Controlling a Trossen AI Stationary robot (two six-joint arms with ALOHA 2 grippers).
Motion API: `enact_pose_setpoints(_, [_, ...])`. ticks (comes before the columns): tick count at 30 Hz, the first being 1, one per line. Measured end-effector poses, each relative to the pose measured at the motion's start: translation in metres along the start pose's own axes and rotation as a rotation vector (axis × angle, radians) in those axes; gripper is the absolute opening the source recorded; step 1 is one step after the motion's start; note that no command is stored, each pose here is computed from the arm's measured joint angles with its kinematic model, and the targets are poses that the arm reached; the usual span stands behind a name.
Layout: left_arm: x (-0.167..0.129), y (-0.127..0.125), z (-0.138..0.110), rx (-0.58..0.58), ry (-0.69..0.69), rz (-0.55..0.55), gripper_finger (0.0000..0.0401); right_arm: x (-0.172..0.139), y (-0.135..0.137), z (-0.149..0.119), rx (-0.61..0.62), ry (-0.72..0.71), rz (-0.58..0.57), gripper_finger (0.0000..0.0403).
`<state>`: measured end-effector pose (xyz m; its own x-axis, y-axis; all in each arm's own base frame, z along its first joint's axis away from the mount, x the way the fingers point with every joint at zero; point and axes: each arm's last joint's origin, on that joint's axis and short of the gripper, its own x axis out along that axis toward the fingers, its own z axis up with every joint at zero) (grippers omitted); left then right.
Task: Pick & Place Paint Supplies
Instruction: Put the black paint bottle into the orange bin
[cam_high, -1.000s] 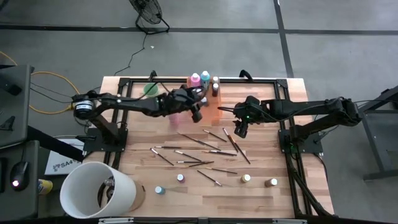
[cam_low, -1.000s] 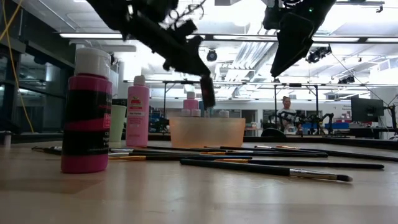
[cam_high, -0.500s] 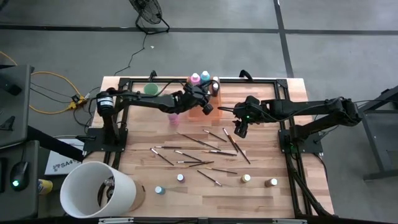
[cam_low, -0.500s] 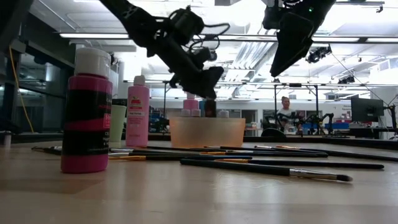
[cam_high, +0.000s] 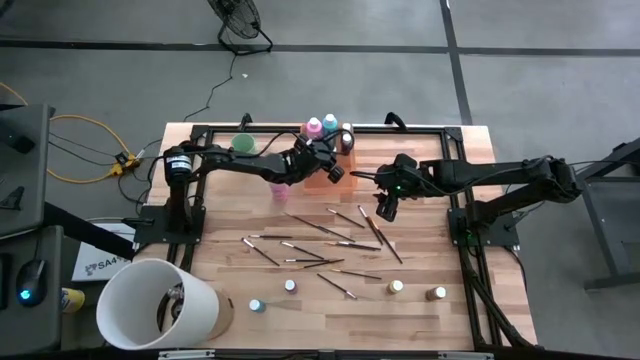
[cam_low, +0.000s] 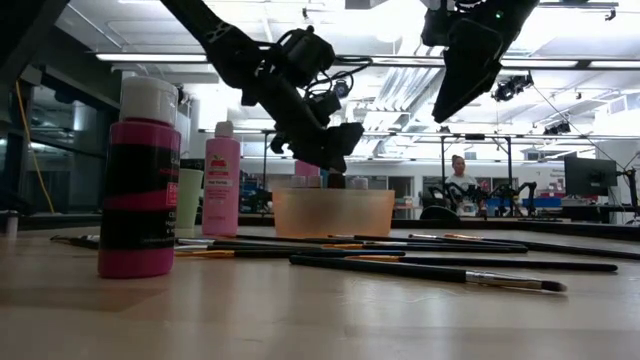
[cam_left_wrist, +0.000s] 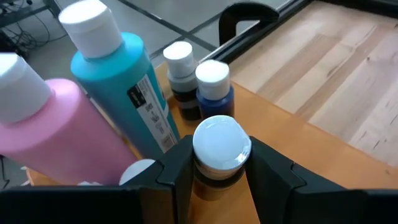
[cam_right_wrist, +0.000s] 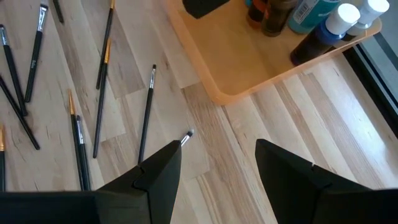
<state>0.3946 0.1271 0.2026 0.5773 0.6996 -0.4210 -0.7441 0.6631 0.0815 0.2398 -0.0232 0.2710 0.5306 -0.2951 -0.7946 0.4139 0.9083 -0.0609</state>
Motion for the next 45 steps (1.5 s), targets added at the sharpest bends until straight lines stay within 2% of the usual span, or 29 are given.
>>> enact_pose_setpoints(39, [0.018,0.007,-0.013,-0.014,0.04,-0.016,0.0125,0.0,0.0,0.001,0.002,-0.009,0.003,0.0201])
enact_pose_setpoints(45, [0.018,0.007,-0.012,-0.013,0.034,0.008,0.0155,0.0,0.0,0.001,0.003,-0.008,0.005,0.0201])
